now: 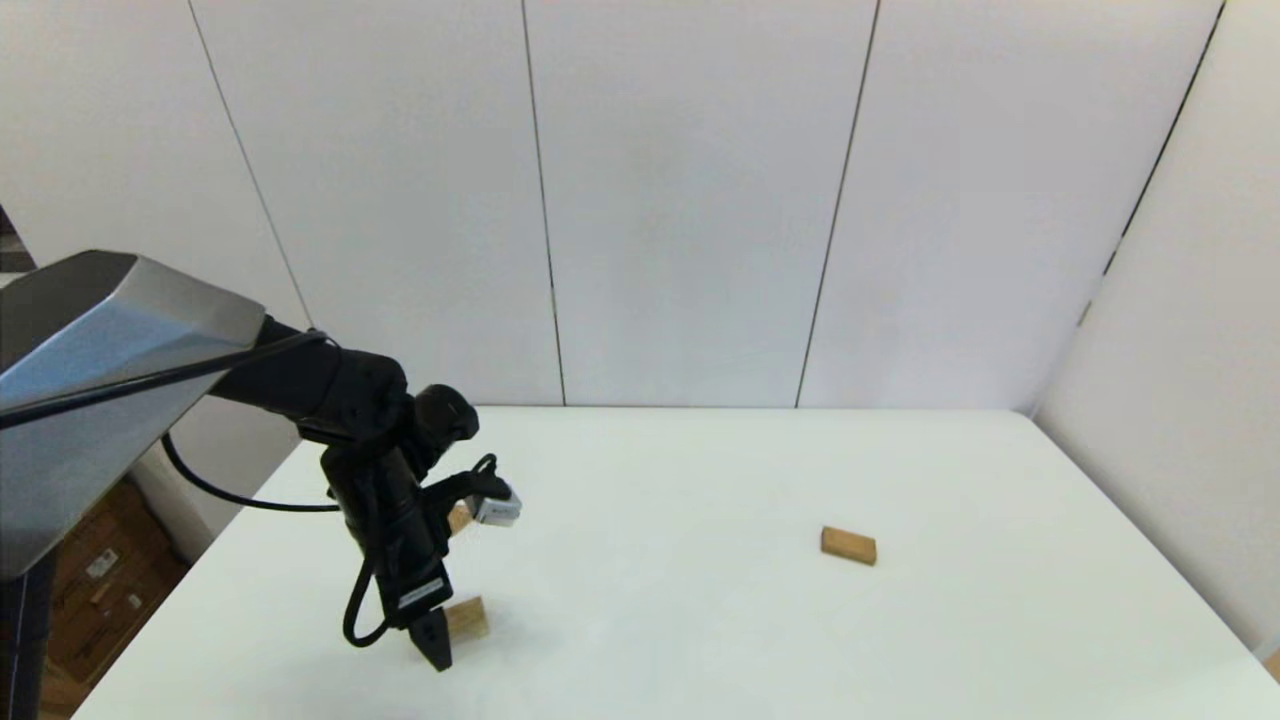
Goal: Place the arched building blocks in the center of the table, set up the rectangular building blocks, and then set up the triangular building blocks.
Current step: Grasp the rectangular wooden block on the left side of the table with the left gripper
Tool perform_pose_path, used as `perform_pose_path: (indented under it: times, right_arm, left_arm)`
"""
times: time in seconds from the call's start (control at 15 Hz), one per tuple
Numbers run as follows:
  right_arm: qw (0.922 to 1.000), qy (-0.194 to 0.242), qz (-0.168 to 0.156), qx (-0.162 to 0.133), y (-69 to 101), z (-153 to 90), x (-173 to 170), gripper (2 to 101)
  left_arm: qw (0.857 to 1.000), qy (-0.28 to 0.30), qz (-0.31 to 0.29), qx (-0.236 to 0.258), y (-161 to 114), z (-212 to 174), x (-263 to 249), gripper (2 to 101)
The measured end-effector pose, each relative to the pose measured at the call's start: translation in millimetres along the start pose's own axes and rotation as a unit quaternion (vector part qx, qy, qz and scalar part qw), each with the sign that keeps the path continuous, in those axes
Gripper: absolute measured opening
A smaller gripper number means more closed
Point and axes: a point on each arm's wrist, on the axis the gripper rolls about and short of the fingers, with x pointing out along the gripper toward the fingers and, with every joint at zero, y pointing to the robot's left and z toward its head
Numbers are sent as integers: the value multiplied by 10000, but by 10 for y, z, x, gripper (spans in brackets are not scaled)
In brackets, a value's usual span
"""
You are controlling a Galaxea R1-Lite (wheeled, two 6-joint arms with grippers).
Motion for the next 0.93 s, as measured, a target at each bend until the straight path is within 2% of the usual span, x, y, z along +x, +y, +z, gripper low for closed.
perform_pose_path:
  times: [0.6,0.93]
  right_arm:
    - [10000,0,0,2,0,0,0,980]
    - [10000,0,0,-3,0,0,0,980]
  left_arm:
    - [9991,-54,56,418,172,68,295,978]
    - [9989,-97,106,438,230,99,393,978]
